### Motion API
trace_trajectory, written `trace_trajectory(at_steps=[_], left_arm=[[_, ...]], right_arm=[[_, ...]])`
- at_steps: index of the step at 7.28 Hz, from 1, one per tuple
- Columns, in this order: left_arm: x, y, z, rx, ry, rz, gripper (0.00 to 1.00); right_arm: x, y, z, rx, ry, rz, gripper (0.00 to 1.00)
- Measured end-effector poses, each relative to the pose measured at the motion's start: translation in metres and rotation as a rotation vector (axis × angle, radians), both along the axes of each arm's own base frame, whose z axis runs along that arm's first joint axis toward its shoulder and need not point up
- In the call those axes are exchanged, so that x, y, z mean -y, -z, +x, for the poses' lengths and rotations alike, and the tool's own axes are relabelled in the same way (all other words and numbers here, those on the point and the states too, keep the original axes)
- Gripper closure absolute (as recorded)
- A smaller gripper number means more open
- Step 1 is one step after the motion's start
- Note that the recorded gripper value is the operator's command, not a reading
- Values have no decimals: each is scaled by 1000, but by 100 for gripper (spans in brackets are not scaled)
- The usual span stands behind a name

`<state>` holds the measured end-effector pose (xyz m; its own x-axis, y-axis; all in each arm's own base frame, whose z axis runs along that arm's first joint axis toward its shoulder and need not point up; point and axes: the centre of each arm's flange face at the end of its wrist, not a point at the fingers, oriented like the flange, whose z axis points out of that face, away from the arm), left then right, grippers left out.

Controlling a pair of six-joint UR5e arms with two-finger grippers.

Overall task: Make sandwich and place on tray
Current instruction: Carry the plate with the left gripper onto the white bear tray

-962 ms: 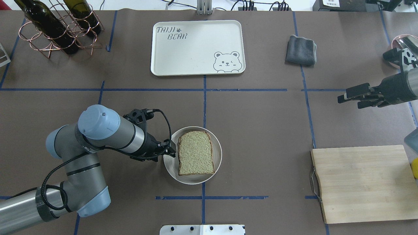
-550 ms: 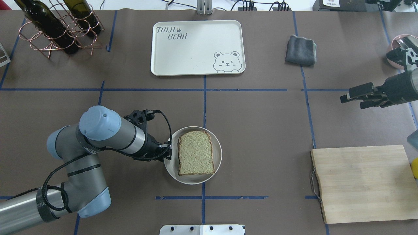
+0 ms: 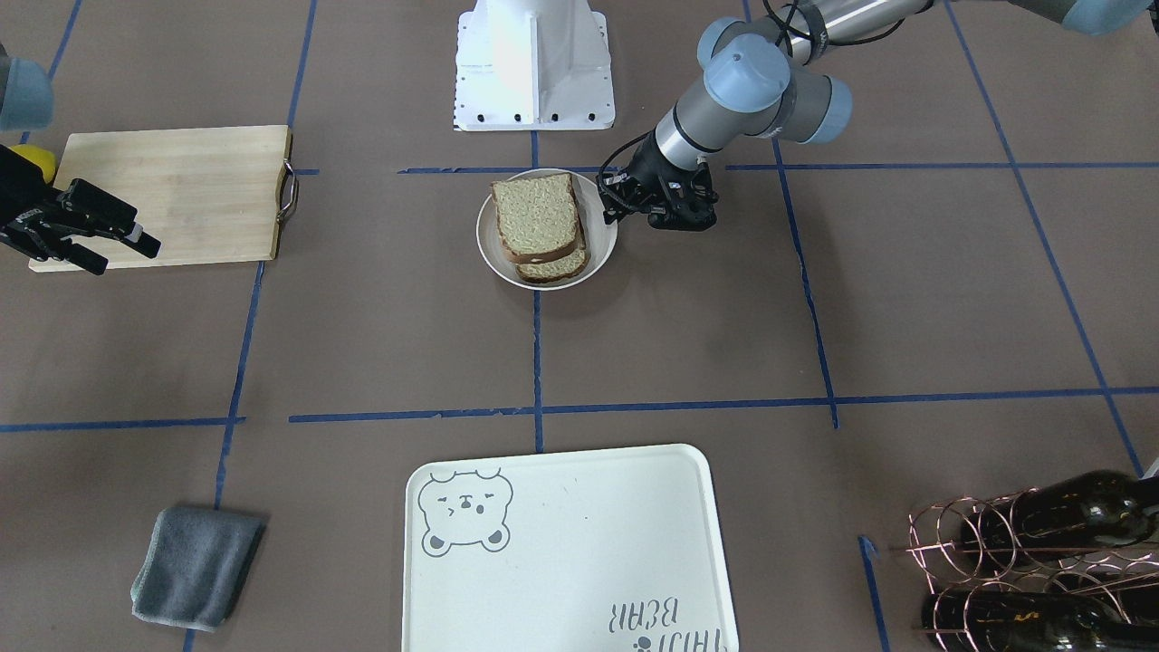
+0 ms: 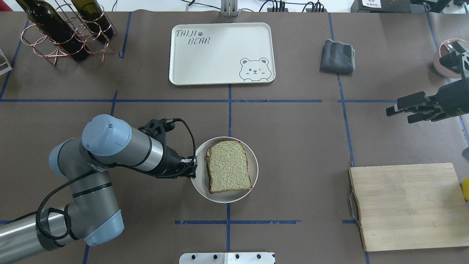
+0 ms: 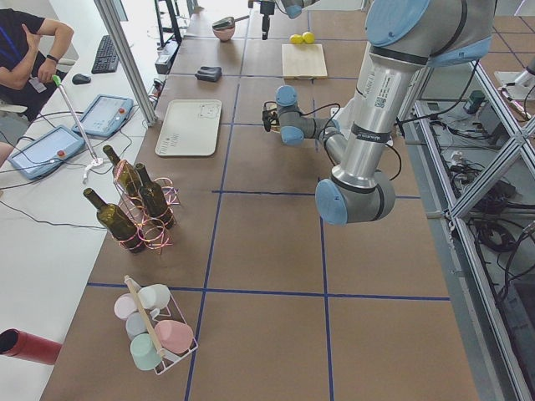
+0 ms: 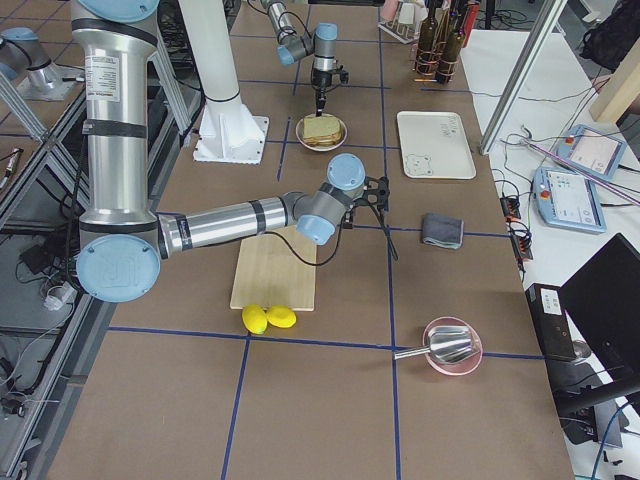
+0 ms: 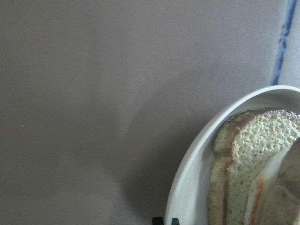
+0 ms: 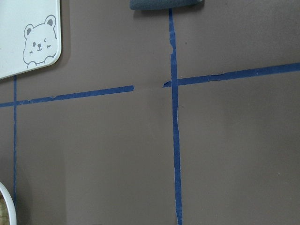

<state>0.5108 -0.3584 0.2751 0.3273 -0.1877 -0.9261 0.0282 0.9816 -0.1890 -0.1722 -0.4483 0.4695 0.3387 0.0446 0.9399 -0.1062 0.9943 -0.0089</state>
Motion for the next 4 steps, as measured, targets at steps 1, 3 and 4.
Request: trace_trajectory(at_steps=[1, 3, 4], left_arm=[[10, 10, -12, -45, 44, -44, 100], [53, 28, -29, -105, 152, -135, 100], [84, 33, -30, -106, 207, -183, 100]], right_arm=[[-1, 0, 1, 3, 2, -1, 0], [-3, 1, 4, 8, 5, 0, 0], [-5, 3, 5, 10, 6, 0, 0]])
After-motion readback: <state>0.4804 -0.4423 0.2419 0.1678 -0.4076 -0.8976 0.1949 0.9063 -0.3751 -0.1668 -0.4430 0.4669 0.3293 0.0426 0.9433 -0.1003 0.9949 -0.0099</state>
